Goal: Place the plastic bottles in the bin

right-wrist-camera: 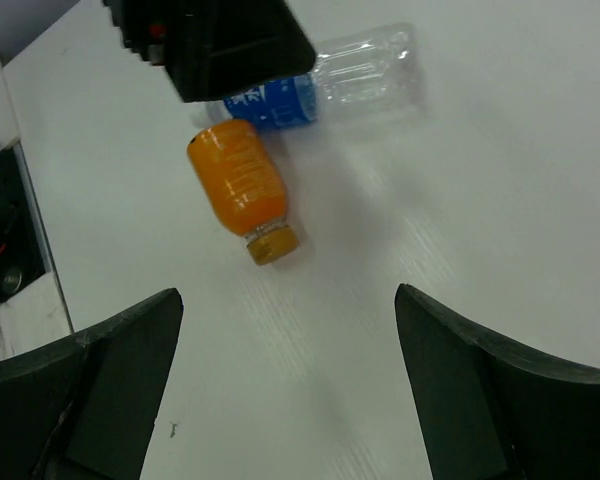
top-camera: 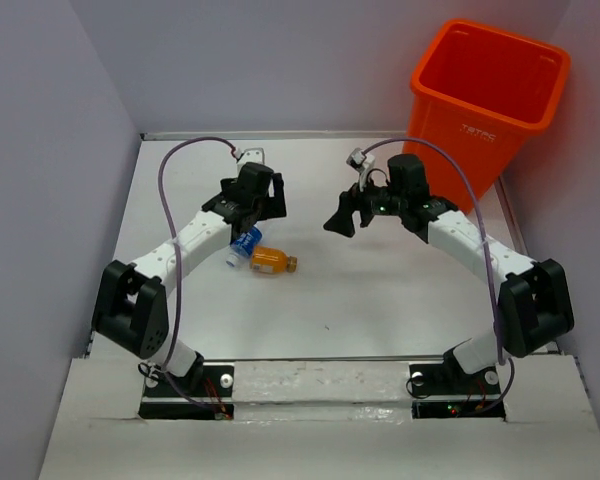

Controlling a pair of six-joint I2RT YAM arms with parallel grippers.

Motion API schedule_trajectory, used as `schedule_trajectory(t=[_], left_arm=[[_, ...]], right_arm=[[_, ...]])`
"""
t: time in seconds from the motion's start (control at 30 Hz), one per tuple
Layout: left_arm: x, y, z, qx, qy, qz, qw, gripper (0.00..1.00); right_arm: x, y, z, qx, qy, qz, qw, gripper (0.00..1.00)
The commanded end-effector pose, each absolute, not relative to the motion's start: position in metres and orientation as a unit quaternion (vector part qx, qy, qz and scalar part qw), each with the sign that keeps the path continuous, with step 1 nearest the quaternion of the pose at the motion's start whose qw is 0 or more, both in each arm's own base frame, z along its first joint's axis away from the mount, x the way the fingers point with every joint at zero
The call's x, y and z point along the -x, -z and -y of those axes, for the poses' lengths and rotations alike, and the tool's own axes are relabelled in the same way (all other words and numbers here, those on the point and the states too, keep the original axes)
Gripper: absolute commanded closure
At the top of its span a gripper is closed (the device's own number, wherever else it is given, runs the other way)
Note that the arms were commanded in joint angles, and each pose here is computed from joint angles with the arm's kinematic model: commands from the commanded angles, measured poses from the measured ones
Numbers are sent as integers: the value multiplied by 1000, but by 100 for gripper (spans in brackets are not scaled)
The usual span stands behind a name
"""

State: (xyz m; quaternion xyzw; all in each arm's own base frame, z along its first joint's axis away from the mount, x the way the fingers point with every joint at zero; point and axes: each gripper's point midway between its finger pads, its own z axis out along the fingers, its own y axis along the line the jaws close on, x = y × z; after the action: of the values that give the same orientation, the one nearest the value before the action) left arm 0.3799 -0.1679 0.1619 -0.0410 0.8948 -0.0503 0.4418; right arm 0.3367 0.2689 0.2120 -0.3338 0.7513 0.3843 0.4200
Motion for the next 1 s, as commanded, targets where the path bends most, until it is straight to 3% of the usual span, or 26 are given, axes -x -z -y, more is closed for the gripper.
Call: schedule_trajectory(t=[0.0, 0.7, 0.83, 0.97], left_arm=[[-375, -146, 163, -24, 10, -922, 387, 1], [-409, -53, 139, -32, -84, -953, 291, 1], [-408, -49, 136, -8, -64, -955, 289, 24], [-416, -85, 137, 30, -24, -938, 343, 35]], right_arm=[[-314, -221, -302, 418, -396, -710, 405, 8], [-287, -206, -328, 464, -393, -701, 372, 7], [-288, -191, -339, 472, -387, -707, 358, 7], [-285, -167, -356, 488, -379, -714, 329, 7]])
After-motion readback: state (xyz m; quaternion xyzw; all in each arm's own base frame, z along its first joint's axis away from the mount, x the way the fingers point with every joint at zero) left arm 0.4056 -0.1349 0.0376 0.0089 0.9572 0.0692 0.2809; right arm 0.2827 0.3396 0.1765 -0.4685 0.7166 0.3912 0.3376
